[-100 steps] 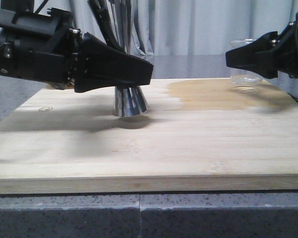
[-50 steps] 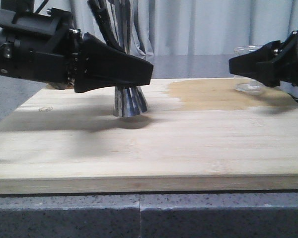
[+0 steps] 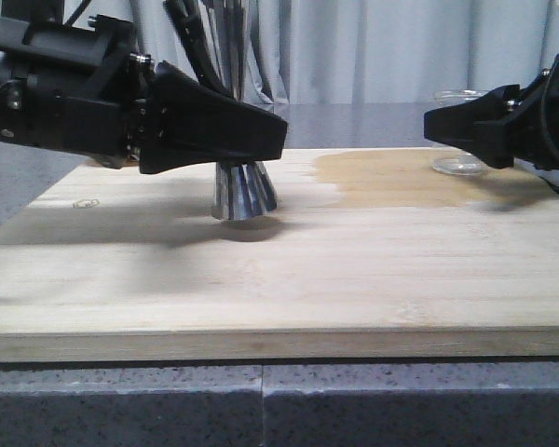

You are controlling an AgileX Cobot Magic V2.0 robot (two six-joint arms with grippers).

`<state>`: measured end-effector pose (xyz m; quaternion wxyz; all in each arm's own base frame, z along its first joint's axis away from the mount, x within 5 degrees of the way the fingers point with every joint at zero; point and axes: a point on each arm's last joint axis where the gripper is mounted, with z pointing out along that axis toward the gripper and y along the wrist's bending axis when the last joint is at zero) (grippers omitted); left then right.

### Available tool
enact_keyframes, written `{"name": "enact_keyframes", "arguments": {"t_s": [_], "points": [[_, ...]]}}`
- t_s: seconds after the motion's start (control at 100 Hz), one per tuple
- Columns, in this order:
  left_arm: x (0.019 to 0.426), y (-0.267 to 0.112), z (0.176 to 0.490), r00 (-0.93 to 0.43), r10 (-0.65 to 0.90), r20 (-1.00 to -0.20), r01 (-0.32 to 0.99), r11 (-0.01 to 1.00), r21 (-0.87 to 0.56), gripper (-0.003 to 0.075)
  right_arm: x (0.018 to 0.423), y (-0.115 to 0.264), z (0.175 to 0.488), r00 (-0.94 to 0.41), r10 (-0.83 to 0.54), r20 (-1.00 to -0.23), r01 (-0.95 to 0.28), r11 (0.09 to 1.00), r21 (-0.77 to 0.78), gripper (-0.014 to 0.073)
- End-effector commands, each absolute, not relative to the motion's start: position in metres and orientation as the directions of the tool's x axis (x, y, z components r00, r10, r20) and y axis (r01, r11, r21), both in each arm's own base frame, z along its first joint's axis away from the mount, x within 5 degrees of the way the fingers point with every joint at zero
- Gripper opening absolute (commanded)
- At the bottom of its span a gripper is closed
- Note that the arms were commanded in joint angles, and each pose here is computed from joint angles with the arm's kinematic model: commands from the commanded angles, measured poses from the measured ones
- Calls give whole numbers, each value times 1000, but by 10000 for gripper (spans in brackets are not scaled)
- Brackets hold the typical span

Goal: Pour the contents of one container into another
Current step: 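Set the empty beaker on the board and open the right gripper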

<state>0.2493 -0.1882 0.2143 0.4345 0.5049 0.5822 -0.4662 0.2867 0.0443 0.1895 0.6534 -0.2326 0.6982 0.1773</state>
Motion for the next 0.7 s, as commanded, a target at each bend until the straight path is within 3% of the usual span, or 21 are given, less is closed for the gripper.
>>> {"name": "enact_keyframes", "arguments": {"t_s": [0.0,0.44,0.69], "points": [[239,-191,246,-63,40,-997,997,-50,-65,-1,289,43,201,21,-83,-996,-548,833,-80,166],[239,-191,246,-63,40,-997,997,-50,-65,-1,290,42,200,14,-86,-996,-545,835,-80,180],[239,-191,246,-63,40,-997,997,-50,-65,-1,290,42,200,13,-81,-997,-539,839,-76,411]]}}
